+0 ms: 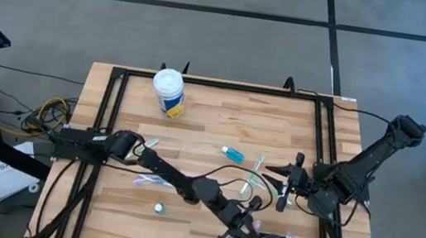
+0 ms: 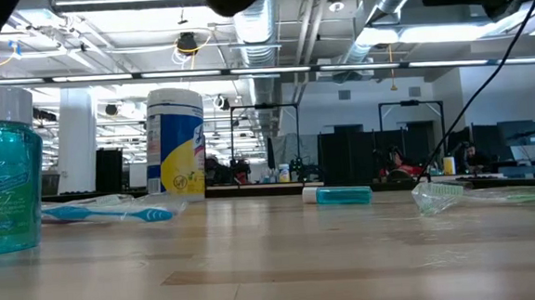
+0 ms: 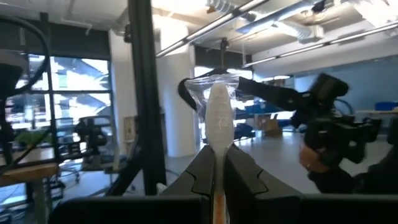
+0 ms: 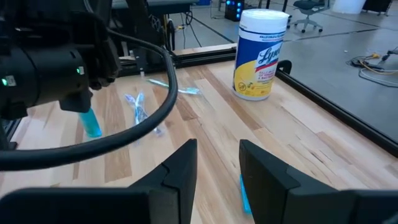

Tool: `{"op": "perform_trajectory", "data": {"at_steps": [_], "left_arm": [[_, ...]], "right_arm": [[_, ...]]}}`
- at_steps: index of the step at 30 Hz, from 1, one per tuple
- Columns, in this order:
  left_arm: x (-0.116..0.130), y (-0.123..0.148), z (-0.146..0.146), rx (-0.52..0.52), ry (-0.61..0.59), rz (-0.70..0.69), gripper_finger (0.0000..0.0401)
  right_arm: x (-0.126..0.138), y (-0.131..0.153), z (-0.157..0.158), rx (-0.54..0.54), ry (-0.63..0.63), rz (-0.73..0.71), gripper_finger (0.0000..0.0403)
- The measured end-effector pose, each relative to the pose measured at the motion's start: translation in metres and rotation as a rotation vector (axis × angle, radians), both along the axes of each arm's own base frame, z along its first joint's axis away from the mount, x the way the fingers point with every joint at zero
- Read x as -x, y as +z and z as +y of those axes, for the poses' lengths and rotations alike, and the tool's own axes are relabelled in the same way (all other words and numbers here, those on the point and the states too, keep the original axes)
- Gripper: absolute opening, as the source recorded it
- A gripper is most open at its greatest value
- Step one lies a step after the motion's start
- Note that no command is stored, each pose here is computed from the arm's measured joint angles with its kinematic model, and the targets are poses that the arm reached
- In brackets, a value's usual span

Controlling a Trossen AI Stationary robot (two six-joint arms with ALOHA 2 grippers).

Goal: Pick & Place toothbrushing station
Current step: Put the orange toothbrush into the wire organizer

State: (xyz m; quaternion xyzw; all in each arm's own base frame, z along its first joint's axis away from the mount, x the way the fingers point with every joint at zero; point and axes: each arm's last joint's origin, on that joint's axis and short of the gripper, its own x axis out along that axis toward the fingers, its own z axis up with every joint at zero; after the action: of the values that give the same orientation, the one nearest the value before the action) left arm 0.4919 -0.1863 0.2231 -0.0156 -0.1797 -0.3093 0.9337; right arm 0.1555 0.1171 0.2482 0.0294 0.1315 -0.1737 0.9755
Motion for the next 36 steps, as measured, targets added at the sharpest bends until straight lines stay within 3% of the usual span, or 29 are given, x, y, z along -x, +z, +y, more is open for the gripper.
{"op": "perform_trajectory", "data": {"at_steps": [11,19,36], "left_arm": [[-0.001,-0.004,-0.009,-0.001,0.034,0.007,0.0008],[-0.023,-0.029,-0.023,0.006,0.012,0.057,0.0008],[-0.027,-0.035,-0.021,-0.030,0.002,0.134,0.0010]], "right_arm": [[0.000,0.000,0.000,0.000,0.000,0.000,0.0111],[0.000,0.000,0.000,0.005,0.002,0.006,0.0111],[0.001,-0.001,0.000,0.008,0.010,0.017,0.0111]]}}
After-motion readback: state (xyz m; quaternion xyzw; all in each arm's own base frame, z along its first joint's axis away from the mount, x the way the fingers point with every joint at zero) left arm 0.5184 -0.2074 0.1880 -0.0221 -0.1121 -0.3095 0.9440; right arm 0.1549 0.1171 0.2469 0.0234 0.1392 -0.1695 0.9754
